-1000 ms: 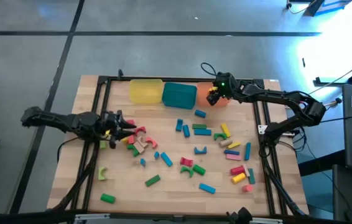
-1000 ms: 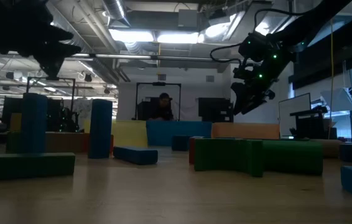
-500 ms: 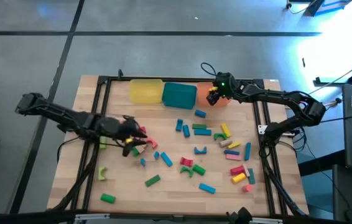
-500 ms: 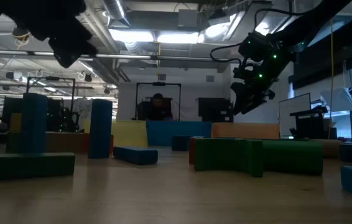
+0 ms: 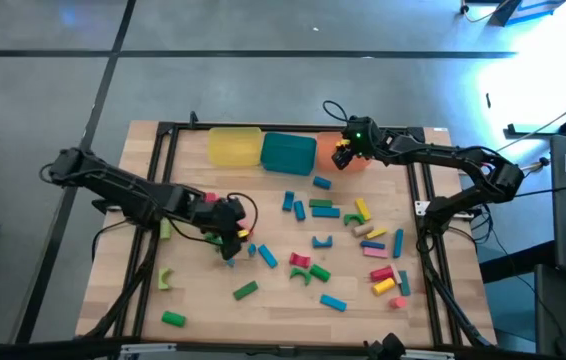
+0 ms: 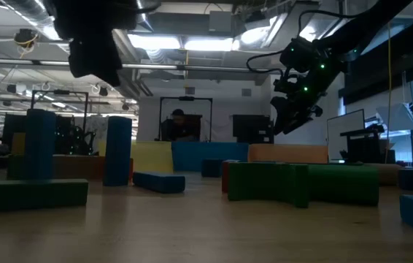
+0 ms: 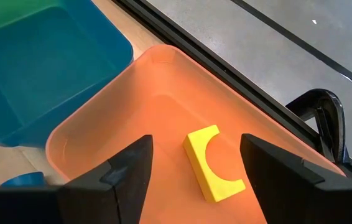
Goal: Sort blocks by size
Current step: Put the blue rectangle block into the blue bin
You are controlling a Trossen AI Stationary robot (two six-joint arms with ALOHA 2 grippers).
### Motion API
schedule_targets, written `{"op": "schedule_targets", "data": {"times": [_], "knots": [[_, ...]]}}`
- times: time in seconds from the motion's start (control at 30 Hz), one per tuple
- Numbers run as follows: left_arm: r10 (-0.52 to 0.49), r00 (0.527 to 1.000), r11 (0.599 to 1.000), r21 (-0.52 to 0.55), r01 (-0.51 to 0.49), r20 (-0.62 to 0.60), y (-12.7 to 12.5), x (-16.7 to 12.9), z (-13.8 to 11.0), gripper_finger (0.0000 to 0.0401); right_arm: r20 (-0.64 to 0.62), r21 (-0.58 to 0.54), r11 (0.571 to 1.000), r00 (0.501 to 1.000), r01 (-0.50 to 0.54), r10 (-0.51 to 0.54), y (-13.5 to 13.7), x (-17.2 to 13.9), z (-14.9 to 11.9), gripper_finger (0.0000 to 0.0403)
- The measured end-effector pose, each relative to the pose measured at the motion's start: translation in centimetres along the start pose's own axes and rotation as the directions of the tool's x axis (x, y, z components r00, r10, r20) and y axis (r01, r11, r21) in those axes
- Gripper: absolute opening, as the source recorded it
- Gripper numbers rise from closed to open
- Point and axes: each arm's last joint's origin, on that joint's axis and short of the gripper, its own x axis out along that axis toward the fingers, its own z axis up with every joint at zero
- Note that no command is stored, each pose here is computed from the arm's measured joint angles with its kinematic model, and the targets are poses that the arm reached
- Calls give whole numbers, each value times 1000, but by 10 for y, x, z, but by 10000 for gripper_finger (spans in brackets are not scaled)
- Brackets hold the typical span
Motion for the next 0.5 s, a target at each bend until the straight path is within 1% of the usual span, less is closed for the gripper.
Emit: {"op": "schedule_targets", "data": {"times": [0.1, 0.37, 0.5], "knots": [[7, 999, 1000, -16, -7, -44, -5, 8, 4, 134, 0, 0, 1000, 1000, 0, 0, 0, 0, 0, 244], [5, 992, 993, -113, -19, -125, -14, 26, 8, 134, 0, 0, 1000, 1000, 0, 0, 0, 0, 0, 244], [12, 990, 992, -121, -29, -140, -14, 31, 8, 134, -1, 0, 1000, 1000, -1, 1, 0, 0, 0, 244]]}}
